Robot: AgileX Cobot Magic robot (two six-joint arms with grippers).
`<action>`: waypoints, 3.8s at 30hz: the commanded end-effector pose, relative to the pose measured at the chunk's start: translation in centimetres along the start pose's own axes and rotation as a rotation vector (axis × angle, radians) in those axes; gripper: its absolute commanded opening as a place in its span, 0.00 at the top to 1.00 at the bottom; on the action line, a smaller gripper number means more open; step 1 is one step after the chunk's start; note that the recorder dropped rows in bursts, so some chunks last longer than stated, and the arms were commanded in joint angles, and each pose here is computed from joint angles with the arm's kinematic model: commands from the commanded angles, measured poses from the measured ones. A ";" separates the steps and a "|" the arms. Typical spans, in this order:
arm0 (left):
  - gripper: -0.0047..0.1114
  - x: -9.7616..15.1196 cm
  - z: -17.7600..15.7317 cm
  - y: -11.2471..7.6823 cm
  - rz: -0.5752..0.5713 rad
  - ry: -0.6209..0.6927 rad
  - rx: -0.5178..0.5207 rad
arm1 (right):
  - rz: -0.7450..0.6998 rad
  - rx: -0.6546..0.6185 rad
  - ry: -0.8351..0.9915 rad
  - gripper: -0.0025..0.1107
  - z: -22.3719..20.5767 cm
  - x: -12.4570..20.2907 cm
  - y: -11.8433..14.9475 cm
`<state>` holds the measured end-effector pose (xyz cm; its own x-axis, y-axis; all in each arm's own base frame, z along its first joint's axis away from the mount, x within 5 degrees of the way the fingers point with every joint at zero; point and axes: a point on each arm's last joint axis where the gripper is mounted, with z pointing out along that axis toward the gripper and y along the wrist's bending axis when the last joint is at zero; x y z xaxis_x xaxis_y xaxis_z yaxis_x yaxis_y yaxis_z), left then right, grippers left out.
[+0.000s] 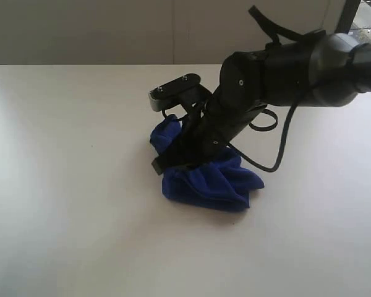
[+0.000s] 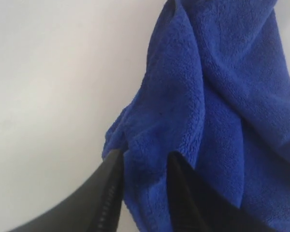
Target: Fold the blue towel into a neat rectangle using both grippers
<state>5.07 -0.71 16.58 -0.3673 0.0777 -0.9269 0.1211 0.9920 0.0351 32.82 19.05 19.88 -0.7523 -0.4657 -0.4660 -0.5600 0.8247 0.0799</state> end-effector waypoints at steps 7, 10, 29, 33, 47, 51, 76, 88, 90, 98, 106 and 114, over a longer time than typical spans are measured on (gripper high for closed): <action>0.96 0.1 0.0 0.0 -0.002 -0.001 0.001 | -0.075 0.007 -0.003 0.59 -0.2 -0.1 0.0; 0.96 0.1 0.0 0.0 -0.002 -0.001 0.001 | -0.085 0.013 0.006 0.59 0.1 0.0 -0.1; 0.96 0.1 0.0 0.0 -0.002 -0.001 0.001 | -0.122 0.038 0.024 0.81 1.1 0.2 -0.4; 0.96 0.1 0.0 0.0 -0.002 -0.001 0.001 | -0.124 0.041 0.002 0.82 0.4 -0.1 -0.4; 0.96 0.1 0.0 0.0 -0.002 -0.001 0.001 | -0.011 0.070 -0.088 0.94 -4.7 -0.8 -1.6; 0.96 0.1 0.0 0.0 -0.002 -0.001 0.001 | -0.007 0.070 -0.075 0.93 -4.3 -0.7 -1.8; 0.96 0.1 0.0 0.0 -0.002 -0.001 0.001 | -0.294 0.040 0.029 0.62 0.5 0.0 2.3; 0.96 0.1 0.0 0.0 -0.002 -0.001 0.001 | -0.309 0.119 0.041 0.62 0.5 0.0 1.5; 0.96 0.1 0.0 0.0 -0.002 -0.001 0.001 | -0.320 0.127 0.043 0.62 0.4 0.0 1.5; 0.96 0.1 0.0 0.0 -0.002 -0.001 0.001 | -0.326 0.185 0.040 0.73 0.4 -0.1 1.0; 0.96 0.1 0.0 0.0 -0.002 -0.001 0.001 | -0.296 0.211 0.036 0.85 0.3 -0.1 0.7; 0.96 0.1 0.0 0.0 -0.002 -0.001 0.001 | -0.280 0.212 0.034 0.98 0.3 -0.1 0.7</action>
<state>5.07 -0.71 16.58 -0.3673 0.0777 -0.9269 0.1211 0.9920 0.0351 32.59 19.86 19.63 -0.5849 -0.6986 -0.4121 -0.6733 0.7015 -0.2336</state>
